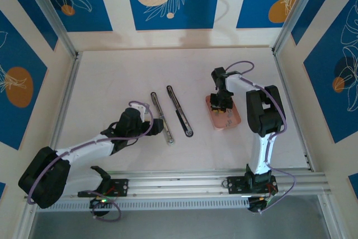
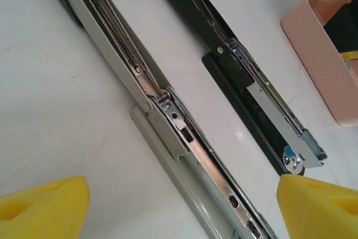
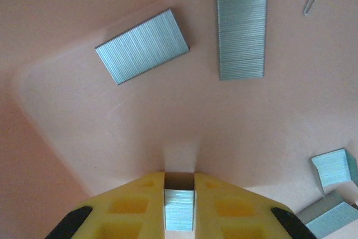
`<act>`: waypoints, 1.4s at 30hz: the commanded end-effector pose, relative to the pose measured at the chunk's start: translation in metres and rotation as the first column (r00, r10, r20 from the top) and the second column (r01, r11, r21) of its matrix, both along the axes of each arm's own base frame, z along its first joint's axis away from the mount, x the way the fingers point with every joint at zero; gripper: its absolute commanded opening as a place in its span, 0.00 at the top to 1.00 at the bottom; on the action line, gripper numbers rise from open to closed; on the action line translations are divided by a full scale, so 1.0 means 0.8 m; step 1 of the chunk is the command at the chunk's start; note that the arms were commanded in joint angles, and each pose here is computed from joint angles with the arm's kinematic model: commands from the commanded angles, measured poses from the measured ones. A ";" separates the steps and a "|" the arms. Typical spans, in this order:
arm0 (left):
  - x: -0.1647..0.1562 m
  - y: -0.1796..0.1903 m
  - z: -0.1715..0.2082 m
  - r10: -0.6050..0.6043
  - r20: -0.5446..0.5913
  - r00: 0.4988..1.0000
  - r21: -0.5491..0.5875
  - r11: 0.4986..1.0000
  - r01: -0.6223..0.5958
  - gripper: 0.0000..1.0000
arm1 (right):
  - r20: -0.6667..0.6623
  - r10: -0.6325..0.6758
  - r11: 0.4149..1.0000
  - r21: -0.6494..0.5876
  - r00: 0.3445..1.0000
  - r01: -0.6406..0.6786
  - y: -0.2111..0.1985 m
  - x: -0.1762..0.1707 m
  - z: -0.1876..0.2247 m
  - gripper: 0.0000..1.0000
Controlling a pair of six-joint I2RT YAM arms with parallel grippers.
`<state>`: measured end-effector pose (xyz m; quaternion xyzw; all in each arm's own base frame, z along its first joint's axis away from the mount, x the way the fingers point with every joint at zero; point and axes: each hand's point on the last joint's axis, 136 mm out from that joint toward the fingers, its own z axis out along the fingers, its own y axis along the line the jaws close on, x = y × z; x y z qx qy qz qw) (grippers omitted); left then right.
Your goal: Load the staples into the stapler
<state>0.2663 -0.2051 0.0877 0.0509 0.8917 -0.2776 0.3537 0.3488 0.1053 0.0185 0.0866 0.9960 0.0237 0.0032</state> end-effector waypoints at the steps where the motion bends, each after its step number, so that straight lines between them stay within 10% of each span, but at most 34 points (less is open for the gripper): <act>1: 0.002 0.003 0.010 -0.002 0.032 0.999 -0.010 1.000 0.003 0.13 | 0.013 0.018 0.998 -0.054 1.000 -0.017 -0.010 -0.003 0.004 0.82; 19: 0.001 0.004 0.045 -0.004 0.127 0.992 -0.058 0.998 0.012 0.13 | 0.530 0.030 0.986 0.123 0.847 -0.112 0.037 -0.020 0.171 0.84; 42: -0.012 0.013 0.053 0.010 0.140 0.990 -0.090 0.996 0.003 0.12 | 0.731 0.226 0.867 0.151 0.644 -0.475 0.165 -0.099 0.174 0.83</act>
